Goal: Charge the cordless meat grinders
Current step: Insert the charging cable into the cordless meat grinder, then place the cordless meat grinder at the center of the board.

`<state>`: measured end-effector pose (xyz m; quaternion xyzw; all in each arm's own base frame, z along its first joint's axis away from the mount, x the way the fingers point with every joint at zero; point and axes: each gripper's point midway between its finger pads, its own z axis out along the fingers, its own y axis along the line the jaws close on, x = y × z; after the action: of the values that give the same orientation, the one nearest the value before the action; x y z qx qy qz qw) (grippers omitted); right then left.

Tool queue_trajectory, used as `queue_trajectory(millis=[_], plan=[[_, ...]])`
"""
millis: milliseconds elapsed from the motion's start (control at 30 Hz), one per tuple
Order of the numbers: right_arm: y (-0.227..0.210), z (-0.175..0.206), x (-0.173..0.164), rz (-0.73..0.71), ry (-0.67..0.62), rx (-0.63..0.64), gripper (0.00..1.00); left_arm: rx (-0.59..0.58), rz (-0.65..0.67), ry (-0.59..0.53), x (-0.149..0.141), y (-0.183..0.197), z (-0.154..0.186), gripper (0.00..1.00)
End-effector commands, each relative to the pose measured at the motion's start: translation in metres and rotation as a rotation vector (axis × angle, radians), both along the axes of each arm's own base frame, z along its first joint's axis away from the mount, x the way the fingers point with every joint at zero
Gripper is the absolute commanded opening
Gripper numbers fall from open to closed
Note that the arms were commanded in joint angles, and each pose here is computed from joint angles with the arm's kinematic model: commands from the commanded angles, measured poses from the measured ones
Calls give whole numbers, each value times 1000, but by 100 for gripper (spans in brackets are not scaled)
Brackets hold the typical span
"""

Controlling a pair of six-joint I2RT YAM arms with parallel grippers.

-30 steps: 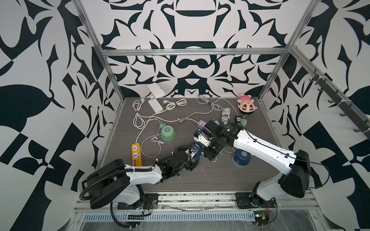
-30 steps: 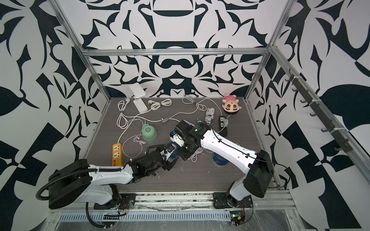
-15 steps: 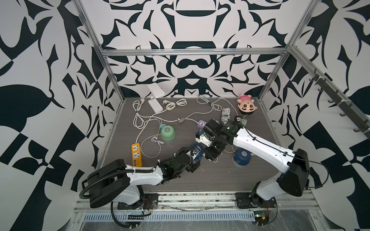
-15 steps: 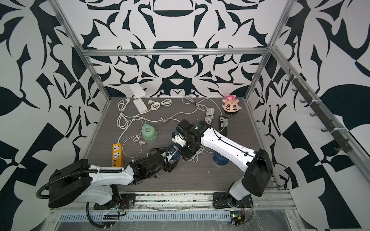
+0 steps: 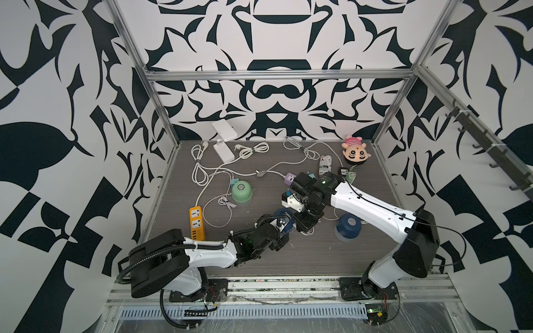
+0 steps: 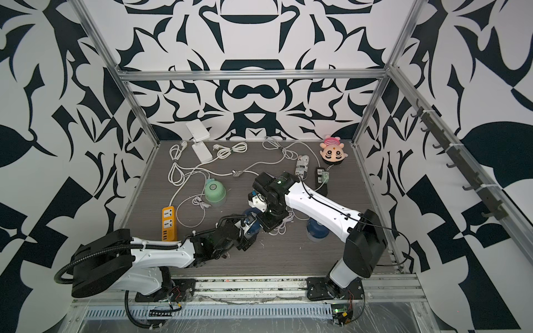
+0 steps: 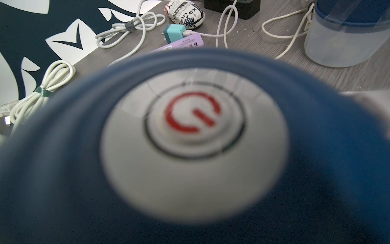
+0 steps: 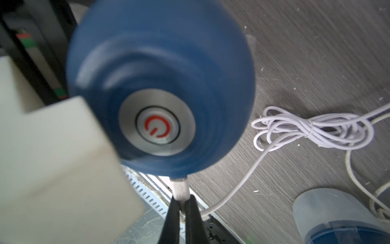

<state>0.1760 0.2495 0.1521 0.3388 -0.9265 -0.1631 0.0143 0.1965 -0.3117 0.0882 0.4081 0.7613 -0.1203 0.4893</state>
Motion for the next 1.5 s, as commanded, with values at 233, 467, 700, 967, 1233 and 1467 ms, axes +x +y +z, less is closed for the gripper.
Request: queue_trajectory(millis=[233,467,700,967,1233,1467], plan=[[84,82,80,-23,-379,406,0,-129,-341,-12,-62,-67,38,36],[66,79,94,-81,-384,401,0,-118,-328,-12,-65,-64,32,36],[58,68,81,-51,-336,361,0,-91,-195,-68,-43,-53,28,35],[18,50,69,-63,-349,221,25,-141,-46,-45,-11,-26,21,36],[-5,59,71,-104,-411,202,38,-185,-21,-16,2,-21,6,36],[-53,62,119,-346,-532,97,39,-253,-7,-21,23,-40,-5,41]])
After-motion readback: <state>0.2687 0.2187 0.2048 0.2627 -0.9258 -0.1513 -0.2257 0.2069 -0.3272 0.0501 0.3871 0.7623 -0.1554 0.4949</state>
